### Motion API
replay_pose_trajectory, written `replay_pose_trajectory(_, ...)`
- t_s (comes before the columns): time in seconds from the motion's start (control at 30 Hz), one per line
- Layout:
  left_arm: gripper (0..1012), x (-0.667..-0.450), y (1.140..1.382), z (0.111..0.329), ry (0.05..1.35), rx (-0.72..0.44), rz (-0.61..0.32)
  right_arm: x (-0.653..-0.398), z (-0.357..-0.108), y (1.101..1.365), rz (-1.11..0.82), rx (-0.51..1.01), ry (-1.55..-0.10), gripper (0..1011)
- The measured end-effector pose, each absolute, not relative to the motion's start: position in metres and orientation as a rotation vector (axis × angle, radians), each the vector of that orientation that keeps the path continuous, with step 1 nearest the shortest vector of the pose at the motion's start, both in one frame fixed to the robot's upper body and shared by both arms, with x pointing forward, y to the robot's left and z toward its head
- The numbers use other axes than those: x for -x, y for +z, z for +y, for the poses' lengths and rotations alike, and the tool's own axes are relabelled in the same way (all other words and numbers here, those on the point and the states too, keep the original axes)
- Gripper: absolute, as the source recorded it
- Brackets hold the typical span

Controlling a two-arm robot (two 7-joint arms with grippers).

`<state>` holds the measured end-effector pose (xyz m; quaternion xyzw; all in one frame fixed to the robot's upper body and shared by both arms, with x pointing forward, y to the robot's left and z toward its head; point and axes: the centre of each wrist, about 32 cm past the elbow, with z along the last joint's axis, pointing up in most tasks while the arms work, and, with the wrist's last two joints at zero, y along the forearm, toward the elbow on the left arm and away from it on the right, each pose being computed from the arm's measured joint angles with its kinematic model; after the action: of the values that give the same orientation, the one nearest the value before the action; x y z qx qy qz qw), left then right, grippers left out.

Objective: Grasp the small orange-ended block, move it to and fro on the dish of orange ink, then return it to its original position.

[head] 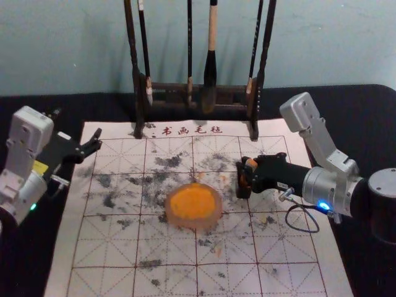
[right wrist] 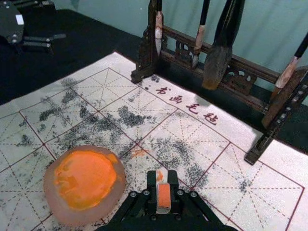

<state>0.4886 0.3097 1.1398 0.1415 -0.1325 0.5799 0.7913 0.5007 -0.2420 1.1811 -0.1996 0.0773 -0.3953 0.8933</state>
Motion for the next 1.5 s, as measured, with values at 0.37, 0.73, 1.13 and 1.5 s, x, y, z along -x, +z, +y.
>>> replay_pose_trajectory(0.37, 1001, -0.4886, 1.1398, 0.3097, 1.248, -0.304, -0.285, -0.5059, -0.2386, 1.1775, 0.147, 0.447, -0.808, 113)
replay_pose_trajectory(0.73, 1001, -0.4886, 1.1398, 0.3097, 1.248, -0.305, -0.285, -0.5074, -0.2353, 1.1753, 0.143, 0.463, -0.802, 113)
replay_pose_trajectory(1.13, 1001, -0.4886, 1.1398, 0.3097, 1.248, -0.304, -0.285, -0.5076, -0.2349, 1.1752, 0.137, 0.470, -0.801, 113)
replay_pose_trajectory(1.5, 1001, -0.4886, 1.1398, 0.3097, 1.248, -0.304, -0.285, -0.5074, -0.2354, 1.1753, 0.139, 0.467, -0.802, 300)
